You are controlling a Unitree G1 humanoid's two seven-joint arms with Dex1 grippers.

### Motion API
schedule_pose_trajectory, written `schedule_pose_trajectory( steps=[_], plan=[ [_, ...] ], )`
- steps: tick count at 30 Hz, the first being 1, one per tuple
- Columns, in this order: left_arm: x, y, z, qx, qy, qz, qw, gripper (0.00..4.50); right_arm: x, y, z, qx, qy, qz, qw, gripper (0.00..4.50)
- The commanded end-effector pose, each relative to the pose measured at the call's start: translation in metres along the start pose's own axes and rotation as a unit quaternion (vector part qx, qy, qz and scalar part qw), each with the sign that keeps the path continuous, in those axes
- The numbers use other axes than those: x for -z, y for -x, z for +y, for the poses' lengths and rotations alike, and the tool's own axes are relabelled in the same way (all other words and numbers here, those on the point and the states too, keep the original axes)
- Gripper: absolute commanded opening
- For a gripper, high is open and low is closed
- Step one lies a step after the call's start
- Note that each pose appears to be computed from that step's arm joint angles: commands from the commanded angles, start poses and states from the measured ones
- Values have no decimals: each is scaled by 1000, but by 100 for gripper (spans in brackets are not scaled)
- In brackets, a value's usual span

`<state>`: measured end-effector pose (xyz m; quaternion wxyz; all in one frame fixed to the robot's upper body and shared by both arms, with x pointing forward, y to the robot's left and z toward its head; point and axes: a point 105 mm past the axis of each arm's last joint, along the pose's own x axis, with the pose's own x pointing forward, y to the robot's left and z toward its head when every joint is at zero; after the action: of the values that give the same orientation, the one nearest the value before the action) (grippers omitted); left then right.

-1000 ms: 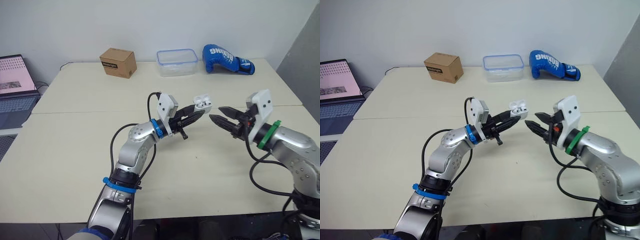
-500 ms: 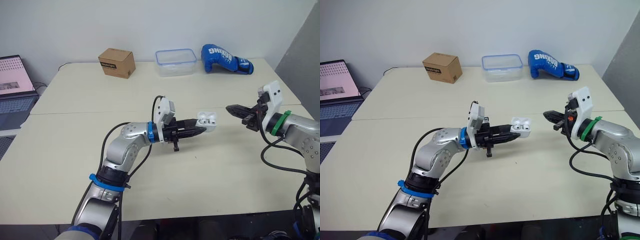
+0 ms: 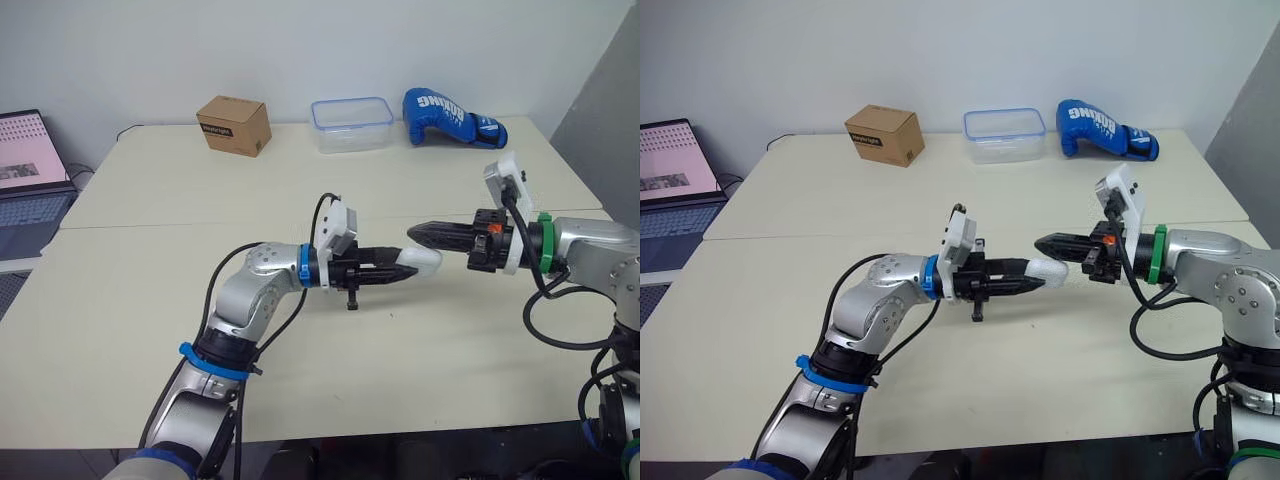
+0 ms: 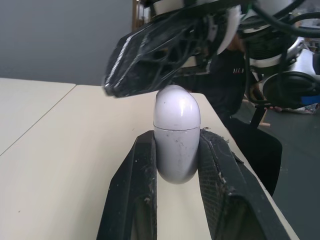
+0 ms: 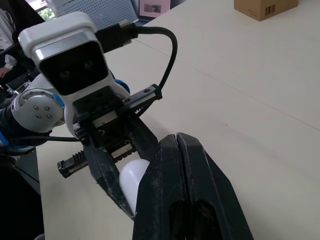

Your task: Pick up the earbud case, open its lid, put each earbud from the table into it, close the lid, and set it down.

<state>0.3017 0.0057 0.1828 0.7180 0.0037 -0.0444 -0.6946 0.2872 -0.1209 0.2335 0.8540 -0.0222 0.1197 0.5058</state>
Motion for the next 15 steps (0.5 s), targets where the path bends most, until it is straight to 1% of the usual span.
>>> schedule_pose_trajectory(
  steps=[1, 2, 4, 6, 8, 10, 11, 13, 15],
  plan=[
    [-17, -1, 3, -10, -6, -29, 1000, 74, 9, 5, 1, 34, 43, 17, 998, 1],
    [-18, -2, 4, -14, 0, -33, 999, 74, 13, 7, 3, 36, 47, 17, 998, 1],
    [-16, -2, 4, -15, 4, -27, 1000, 74, 12, 10, 2, 54, 55, -6, 997, 1],
    [-9, -1, 9, -30, 8, -8, 999, 74, 6, 14, 1, 68, 68, -34, 995, 1],
    [6, 2, 17, -56, 36, 26, 997, 74, -3, 24, -3, 97, 89, -67, 989, 1],
    [22, 5, 25, -92, 106, 46, 989, 74, -6, 34, -2, 111, 90, -89, 986, 37],
    [29, 7, 29, -108, 130, 56, 984, 74, -3, 37, 0, 113, 94, -85, 985, 59],
    [42, 11, 35, -140, 172, 74, 972, 74, 18, 41, 1, 129, 132, -28, 982, 122],
    [54, 14, 41, -171, 211, 93, 958, 74, 44, 42, 4, 127, 167, 30, 977, 200]
  ],
)
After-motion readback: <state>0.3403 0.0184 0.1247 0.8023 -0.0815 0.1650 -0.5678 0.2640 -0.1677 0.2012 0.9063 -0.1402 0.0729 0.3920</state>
